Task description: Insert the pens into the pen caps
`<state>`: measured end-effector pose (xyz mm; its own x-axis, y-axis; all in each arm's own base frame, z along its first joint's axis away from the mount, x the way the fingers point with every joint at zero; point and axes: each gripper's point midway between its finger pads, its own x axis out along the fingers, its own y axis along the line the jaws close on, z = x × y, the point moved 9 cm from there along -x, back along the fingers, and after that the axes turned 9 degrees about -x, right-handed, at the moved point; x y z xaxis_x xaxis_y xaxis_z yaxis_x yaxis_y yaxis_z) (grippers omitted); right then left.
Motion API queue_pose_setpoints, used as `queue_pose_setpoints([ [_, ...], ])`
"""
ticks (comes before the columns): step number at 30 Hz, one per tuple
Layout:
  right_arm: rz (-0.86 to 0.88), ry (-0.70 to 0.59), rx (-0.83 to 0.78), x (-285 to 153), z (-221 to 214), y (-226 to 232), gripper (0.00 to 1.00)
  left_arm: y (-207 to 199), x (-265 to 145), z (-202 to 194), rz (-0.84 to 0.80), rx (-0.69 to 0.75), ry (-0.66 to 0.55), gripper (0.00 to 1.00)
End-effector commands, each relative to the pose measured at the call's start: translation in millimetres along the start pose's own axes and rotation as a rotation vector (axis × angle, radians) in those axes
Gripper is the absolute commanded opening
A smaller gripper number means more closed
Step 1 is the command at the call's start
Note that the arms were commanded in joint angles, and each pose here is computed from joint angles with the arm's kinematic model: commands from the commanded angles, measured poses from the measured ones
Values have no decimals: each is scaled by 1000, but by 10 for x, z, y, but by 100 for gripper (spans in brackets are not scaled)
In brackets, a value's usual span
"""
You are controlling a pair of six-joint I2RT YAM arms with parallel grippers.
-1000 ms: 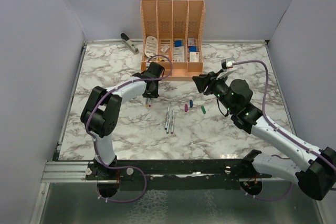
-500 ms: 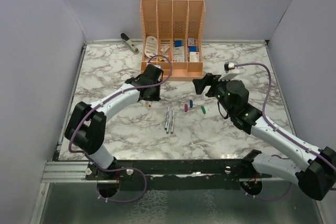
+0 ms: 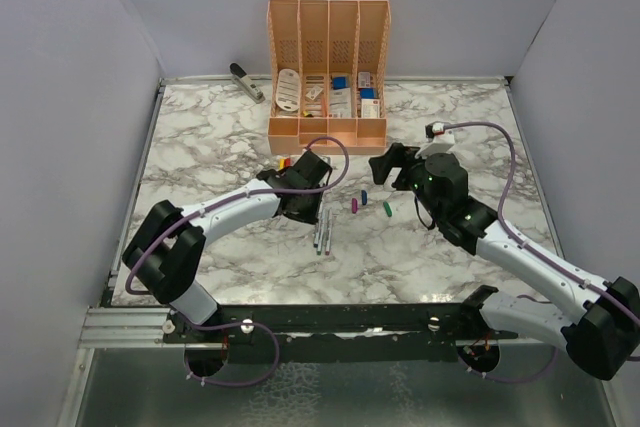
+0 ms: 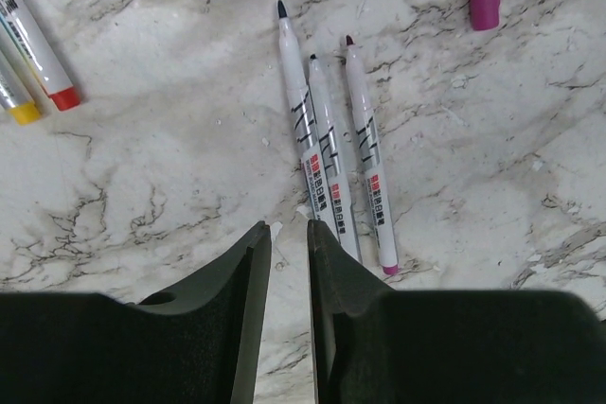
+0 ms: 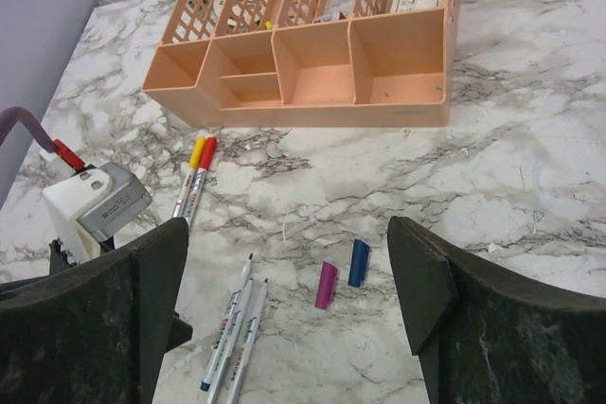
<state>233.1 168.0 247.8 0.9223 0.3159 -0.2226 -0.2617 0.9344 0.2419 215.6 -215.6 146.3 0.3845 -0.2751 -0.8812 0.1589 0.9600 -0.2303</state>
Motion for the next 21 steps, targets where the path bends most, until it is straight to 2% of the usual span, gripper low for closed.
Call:
queue_pose_setpoints([
  [1,-33,6,6,-46,-10,-56,85,-12,-46,-110,-8,-9,33,25],
  [12,-8,11,23,-80,-14,-37,83,-40,67,-180,20,17,64,35],
  [21,-11,14,24,-100,-6,-44,82,-31,166,-158,59,30,60,35],
])
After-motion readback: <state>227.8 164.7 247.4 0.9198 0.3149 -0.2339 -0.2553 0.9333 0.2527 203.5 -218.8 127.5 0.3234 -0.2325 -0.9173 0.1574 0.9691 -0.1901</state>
